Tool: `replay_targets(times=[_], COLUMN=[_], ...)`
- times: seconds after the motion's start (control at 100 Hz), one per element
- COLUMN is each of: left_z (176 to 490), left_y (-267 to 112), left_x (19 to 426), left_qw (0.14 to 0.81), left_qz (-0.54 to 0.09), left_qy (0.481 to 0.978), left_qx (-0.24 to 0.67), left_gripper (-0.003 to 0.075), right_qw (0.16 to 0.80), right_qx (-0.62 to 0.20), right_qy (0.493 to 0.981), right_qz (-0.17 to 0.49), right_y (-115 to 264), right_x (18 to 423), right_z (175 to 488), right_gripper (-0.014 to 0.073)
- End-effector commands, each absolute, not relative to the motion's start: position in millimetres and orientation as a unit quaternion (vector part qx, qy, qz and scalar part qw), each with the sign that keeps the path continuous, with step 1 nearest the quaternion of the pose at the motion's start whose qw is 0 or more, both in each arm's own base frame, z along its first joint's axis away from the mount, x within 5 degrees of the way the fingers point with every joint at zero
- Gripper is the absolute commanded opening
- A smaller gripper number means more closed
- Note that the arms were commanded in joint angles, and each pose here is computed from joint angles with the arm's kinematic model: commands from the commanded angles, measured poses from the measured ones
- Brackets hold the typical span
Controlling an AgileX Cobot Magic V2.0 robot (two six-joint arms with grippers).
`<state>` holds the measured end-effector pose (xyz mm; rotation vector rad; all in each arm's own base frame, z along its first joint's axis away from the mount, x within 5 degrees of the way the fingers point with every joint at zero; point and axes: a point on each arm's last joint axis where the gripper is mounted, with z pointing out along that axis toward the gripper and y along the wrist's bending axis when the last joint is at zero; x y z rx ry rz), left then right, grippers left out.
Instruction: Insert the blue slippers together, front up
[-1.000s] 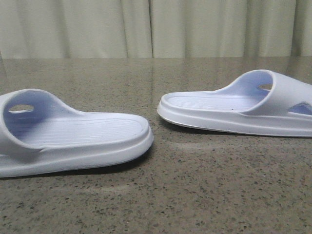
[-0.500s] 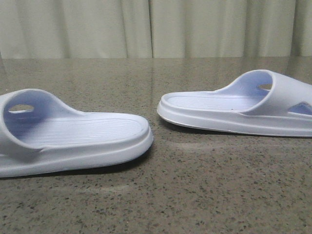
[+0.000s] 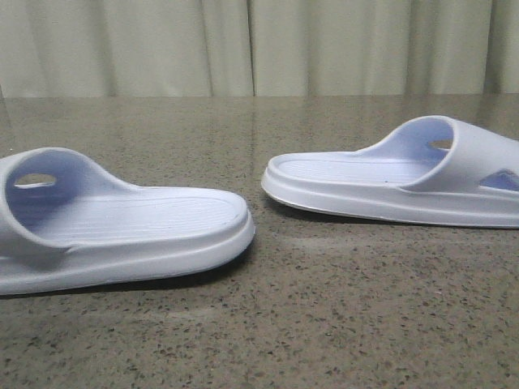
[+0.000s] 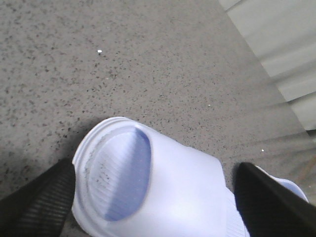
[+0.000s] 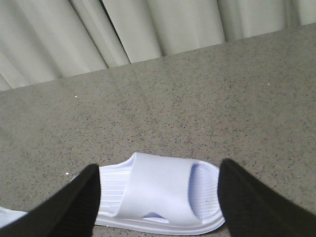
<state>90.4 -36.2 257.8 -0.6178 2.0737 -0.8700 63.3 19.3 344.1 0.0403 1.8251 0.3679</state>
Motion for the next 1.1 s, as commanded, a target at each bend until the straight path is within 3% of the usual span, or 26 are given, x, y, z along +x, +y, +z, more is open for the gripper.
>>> replay_targets(times=[0.0, 0.76, 1.09], left_z=[265, 250, 239], left_y=[-35, -33, -37], left_x=[96, 96, 110], left_qw=[0.418, 0.393, 0.346], left_qz=[-0.362, -0.377, -0.363], left_qy=[0.789, 0.776, 0.793], left_qx=[-0.267, -0.320, -0.345], left_gripper=[0.0582, 0.0582, 0.0583], right_qw=[0.632, 0.631, 0.630], right_qx=[0.024, 0.024, 0.023], right_qy=[0.757, 0.757, 0.758], right_qz=[0.165, 0.165, 0.165], right_y=[18, 18, 19], right_x=[66, 66, 65], right_z=[361, 361, 360], right_gripper=[0.0435, 0.0435, 0.0435])
